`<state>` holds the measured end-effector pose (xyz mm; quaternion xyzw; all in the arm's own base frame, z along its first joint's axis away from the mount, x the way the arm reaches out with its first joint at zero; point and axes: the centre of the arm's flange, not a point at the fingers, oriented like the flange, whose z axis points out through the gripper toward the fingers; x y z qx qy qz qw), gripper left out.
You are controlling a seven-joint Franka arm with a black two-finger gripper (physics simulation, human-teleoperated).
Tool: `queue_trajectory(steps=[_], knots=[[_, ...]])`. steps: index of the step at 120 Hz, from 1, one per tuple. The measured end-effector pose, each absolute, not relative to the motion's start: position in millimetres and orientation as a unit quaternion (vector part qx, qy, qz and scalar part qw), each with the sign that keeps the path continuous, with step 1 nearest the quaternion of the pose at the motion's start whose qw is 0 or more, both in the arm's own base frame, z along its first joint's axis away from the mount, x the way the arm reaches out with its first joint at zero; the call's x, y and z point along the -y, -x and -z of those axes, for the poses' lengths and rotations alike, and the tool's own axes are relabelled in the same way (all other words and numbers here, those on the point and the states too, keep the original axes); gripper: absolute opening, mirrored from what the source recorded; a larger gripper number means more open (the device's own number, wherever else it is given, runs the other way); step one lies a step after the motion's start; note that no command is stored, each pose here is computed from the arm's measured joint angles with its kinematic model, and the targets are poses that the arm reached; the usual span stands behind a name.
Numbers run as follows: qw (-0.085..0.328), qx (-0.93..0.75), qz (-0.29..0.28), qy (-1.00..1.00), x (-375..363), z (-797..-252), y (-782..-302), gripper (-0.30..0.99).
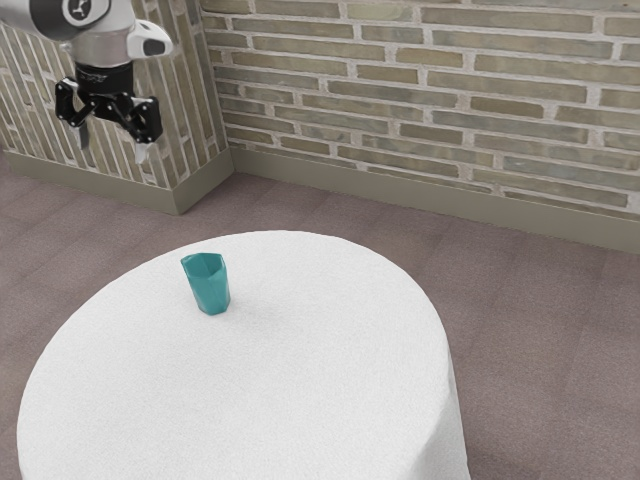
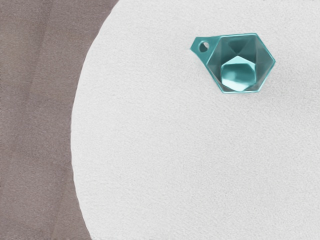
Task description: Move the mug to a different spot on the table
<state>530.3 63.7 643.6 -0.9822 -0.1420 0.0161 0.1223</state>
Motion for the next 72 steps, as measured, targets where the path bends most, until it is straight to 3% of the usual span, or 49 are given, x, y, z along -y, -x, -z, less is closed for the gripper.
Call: queue_trajectory(steps=[18,36,72], knots=[[0.123,0.169,-0.014,0.978,-76.8,-642.6,-531.5,0.69],[0.116,0.184,-0.029,0.976,-74.8,-591.2,-565.0,0.69],[0.028,0.379,-0.071,0.922,-75.3,-469.8,-610.8,0.69]])
